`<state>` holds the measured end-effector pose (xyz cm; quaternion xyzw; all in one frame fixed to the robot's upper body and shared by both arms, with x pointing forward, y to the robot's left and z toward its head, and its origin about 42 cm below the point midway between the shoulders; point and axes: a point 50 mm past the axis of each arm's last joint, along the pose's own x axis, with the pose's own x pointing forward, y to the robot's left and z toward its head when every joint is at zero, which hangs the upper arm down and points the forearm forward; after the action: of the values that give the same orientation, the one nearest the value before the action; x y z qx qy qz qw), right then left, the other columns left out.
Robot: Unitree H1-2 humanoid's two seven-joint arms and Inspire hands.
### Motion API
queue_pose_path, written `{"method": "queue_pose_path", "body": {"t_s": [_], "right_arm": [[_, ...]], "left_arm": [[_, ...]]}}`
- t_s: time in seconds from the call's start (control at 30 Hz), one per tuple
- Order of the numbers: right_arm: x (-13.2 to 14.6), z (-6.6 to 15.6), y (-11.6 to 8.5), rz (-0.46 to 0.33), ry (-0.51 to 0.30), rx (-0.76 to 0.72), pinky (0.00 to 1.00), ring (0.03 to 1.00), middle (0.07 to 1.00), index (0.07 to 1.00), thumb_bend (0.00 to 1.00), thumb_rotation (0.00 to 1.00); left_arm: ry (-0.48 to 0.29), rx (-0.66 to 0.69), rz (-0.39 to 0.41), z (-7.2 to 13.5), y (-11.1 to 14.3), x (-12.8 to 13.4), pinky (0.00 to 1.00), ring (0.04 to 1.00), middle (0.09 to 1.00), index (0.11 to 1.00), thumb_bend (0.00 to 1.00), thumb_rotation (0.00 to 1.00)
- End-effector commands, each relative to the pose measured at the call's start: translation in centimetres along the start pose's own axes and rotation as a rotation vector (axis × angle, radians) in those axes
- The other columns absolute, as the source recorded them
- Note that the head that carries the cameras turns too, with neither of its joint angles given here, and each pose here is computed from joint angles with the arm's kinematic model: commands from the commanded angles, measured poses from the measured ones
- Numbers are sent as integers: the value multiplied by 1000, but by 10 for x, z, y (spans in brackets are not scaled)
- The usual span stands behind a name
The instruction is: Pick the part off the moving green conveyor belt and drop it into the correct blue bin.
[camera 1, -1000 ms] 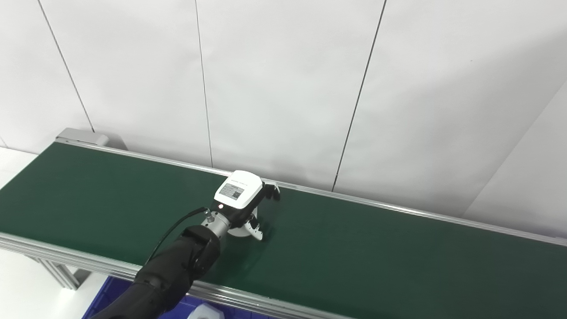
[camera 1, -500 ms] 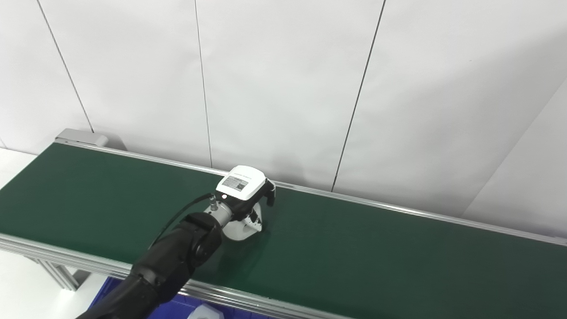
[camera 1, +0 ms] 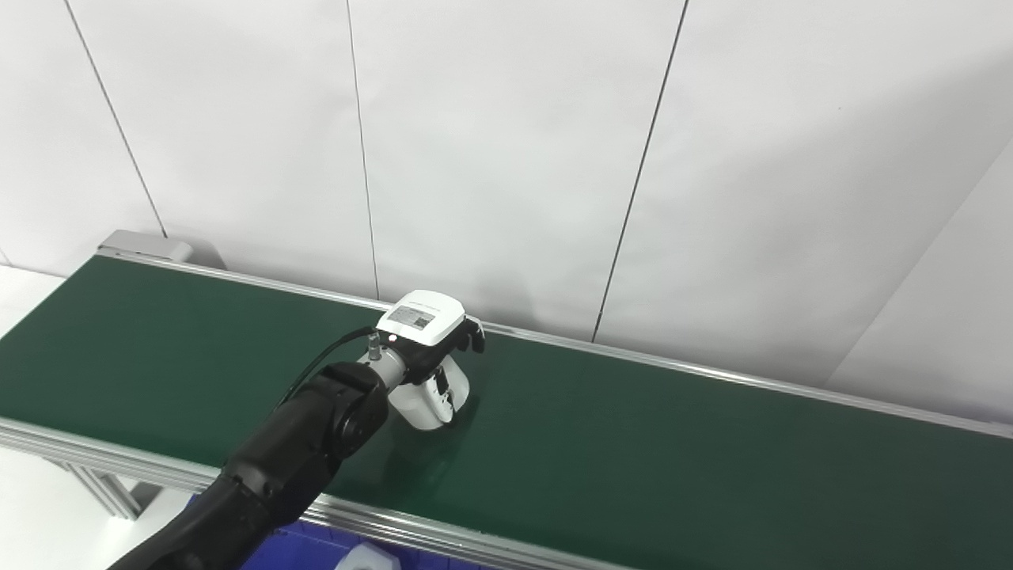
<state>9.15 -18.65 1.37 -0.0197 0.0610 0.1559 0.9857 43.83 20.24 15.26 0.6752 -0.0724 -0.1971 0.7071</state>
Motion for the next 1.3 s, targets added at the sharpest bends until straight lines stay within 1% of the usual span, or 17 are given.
{"method": "queue_pose_path", "body": {"t_s": [0.0, 0.2, 0.4, 0.47, 0.5, 0.57, 0.6, 0.63, 0.7, 0.73, 0.83, 0.9, 1.03, 1.23, 1.27], "right_arm": [[1, 9, 3, 6, -70, 10, 997, 985, 999, 1000, 925, 925], [0, 12, 4, 4, -77, 6, 996, 983, 998, 1000, 919, 931], [-1, 13, 4, 1, -80, 12, 993, 983, 999, 1000, 931, 935], [-1, 14, 3, 1, -82, 8, 993, 984, 999, 1000, 935, 938], [-1, 14, 3, 1, -83, 6, 991, 983, 997, 1000, 937, 942], [-2, 15, 3, 3, -86, 6, 990, 983, 996, 1000, 943, 946], [-3, 15, 3, 2, -86, 6, 991, 984, 998, 1000, 943, 947], [-3, 16, 3, 3, -86, 6, 991, 985, 999, 1000, 944, 952], [-4, 16, 4, 3, -87, 7, 991, 985, 1000, 1000, 942, 953], [-4, 16, 3, 4, -86, 8, 993, 985, 1000, 1000, 941, 955], [-4, 17, 4, 4, -89, 9, 995, 981, 1000, 1000, 936, 960], [-4, 17, 4, 4, -92, 11, 996, 982, 1000, 1000, 932, 960], [-4, 18, 4, 6, -93, 8, 995, 984, 1000, 1000, 925, 965], [-4, 19, 4, 5, -95, 9, 997, 989, 1000, 1000, 935, 970], [-5, 19, 5, 5, -95, 11, 998, 988, 1000, 1000, 936, 968]], "left_arm": [[7, 34, 56, -6, 28, 7, 391, 553, 671, 673, 920, 180], [9, 23, 28, -8, 21, 5, 417, 559, 669, 678, 932, 190], [15, 31, 11, -7, 21, 4, 421, 566, 679, 684, 930, 204], [21, 45, -8, -8, 21, 5, 400, 537, 662, 673, 925, 204], [25, 49, -18, -8, 20, 5, 400, 540, 662, 663, 916, 206], [27, 42, -25, -10, 19, 6, 411, 551, 648, 626, 891, 163], [32, 23, -23, -11, 18, 6, 367, 475, 558, 552, 673, 91], [41, 5, -24, -11, 16, 6, 292, 371, 458, 528, 569, 29], [62, -14, -34, -12, 13, 6, 262, 335, 430, 522, 538, 12], [68, -15, -42, -12, 12, 6, 256, 332, 426, 517, 526, 4], [74, -12, -52, -12, 11, 5, 274, 360, 435, 514, 521, 0], [74, -11, -50, -13, 11, 4, 268, 354, 434, 514, 520, 0], [62, -14, -38, -12, 14, 4, 294, 382, 439, 513, 520, 0], [40, -28, -21, -10, 19, 4, 301, 379, 433, 515, 520, 0], [31, -34, -12, -9, 21, 3, 290, 366, 427, 516, 520, 0]]}}
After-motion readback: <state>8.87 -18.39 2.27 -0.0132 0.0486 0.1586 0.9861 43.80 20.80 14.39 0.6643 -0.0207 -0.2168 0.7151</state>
